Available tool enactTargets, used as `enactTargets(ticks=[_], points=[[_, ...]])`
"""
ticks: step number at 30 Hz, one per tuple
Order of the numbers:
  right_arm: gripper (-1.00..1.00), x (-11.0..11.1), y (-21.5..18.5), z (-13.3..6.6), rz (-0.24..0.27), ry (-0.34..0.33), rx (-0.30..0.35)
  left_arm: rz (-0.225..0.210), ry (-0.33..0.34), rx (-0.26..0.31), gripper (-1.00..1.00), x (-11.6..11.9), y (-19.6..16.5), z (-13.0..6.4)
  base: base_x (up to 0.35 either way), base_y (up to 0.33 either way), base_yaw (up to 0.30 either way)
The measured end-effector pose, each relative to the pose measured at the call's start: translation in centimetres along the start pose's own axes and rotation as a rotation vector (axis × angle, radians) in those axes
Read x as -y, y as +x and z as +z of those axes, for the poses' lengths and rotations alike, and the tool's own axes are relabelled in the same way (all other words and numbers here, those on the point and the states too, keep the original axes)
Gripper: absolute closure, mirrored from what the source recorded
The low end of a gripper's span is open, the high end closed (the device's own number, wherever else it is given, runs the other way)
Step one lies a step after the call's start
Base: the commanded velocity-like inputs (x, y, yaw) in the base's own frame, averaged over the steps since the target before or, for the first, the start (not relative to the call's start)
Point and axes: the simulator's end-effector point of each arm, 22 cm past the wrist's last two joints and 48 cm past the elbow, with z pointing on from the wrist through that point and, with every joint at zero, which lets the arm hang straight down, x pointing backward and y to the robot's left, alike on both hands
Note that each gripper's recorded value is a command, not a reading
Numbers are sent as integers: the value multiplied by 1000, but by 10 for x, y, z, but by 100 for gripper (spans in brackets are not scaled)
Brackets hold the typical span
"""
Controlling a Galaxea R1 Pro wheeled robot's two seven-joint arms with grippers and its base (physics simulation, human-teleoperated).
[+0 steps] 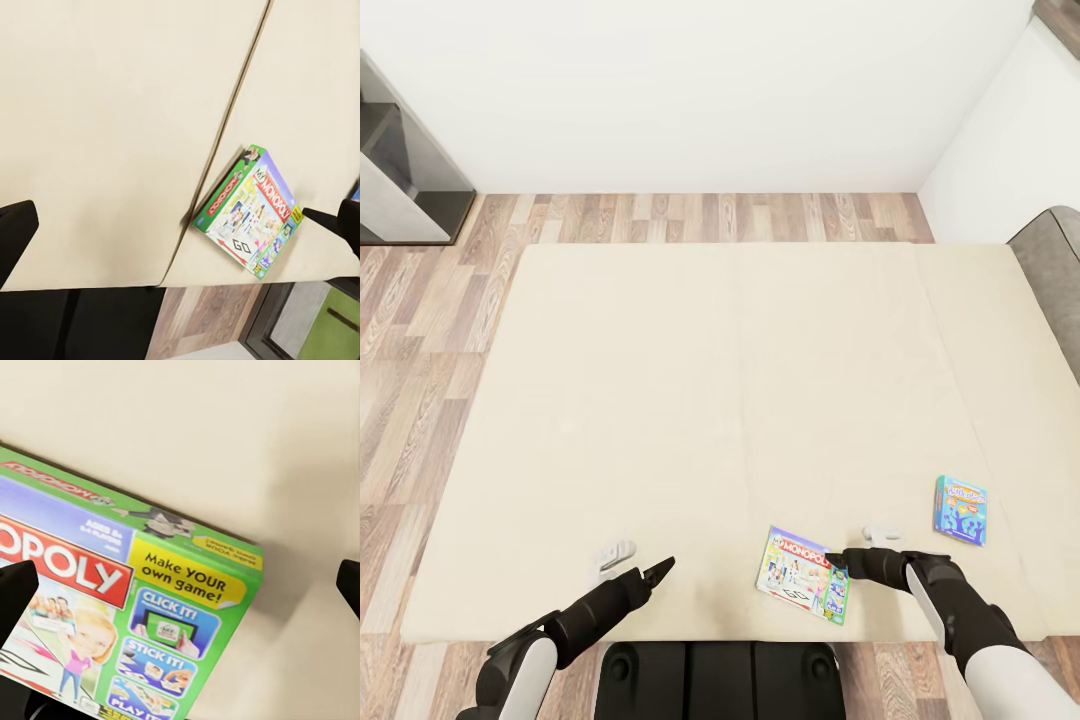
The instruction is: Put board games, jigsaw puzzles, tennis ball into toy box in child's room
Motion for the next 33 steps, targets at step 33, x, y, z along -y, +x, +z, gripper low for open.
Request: enactTargets(ticks=[33], points=[[-100,-1,-4,0,-1,-4,6,0,-1,-1,-100,0,0,0,0,0,0]])
